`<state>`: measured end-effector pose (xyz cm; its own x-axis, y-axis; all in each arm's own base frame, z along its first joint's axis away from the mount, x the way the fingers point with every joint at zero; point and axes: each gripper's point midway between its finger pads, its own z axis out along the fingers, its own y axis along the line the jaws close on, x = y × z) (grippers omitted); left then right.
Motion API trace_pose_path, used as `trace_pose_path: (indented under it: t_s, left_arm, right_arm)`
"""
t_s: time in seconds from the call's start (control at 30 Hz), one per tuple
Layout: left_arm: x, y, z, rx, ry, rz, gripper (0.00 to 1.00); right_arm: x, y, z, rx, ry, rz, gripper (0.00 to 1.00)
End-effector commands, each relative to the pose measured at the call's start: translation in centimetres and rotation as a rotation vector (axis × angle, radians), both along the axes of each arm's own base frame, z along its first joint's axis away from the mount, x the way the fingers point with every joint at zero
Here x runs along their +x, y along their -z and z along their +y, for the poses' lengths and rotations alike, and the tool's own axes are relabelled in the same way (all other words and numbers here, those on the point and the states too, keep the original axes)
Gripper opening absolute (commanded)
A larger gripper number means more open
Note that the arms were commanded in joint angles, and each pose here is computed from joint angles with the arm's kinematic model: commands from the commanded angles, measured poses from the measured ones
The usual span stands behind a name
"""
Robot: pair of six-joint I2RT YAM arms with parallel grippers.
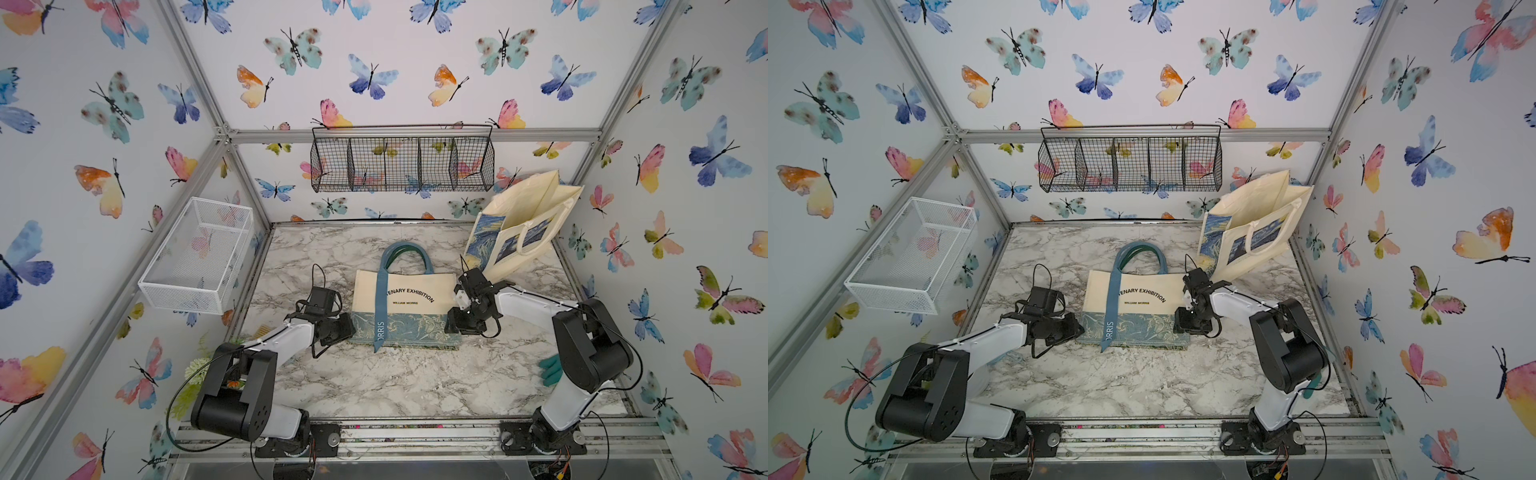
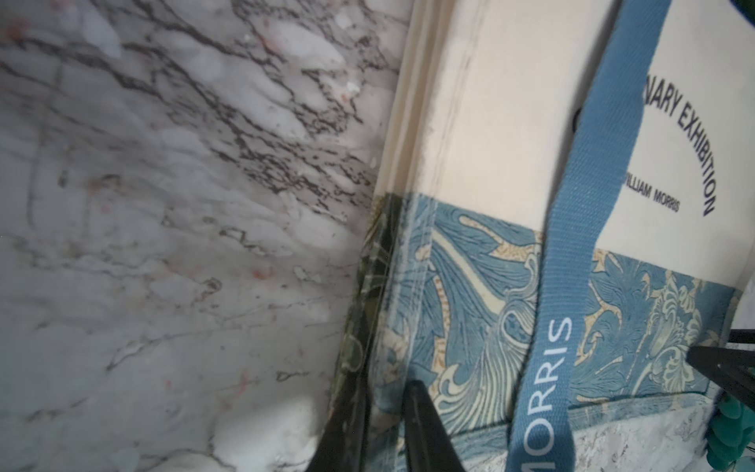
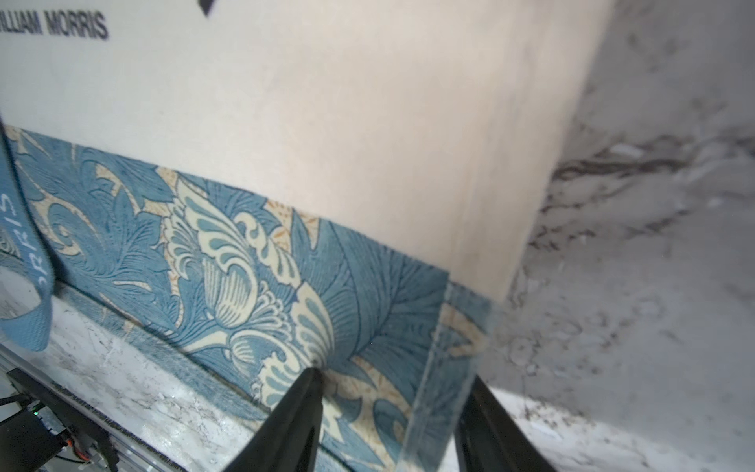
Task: Put away the canvas bag
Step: Adjust the canvas bag at the center of the board.
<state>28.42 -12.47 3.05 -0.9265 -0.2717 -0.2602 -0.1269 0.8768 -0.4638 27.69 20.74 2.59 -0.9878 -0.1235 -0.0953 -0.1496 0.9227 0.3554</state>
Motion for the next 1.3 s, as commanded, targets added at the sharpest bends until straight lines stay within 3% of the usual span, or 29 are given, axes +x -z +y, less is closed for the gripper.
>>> trace_pose_path:
  t_s: [0.0, 0.37, 0.7, 0.93, 1.27]
  left_arm:
    - [-1.9, 1.6, -0.8, -0.008, 0.021, 0.071, 0.2]
    - [-2.6, 2.1, -1.3, -0.021, 0.028, 0.081, 0.2]
    - [-2.2, 1.7, -1.6, -0.039, 0.03, 0.069, 0.2]
    - [-2.0, 1.2, -2.2, -0.071, 0.033, 0.06, 0.39]
    - [-1.9, 0.9, -1.8, -0.045, 0.03, 0.055, 0.41]
  right_arm:
    - [0.1, 0.4, 1.1, 0.027, -0.005, 0.028, 0.54]
    - [2.7, 1.3, 2.1, 0.005, -0.015, 0.021, 0.53]
    - [3.0, 0.8, 2.8, 0.038, -0.011, 0.022, 0.52]
    - [3.4, 0.3, 3.2, 0.052, -0.017, 0.017, 0.46]
    - [4.1, -0.9, 3.0, 0.03, -0.034, -0.028, 0.54]
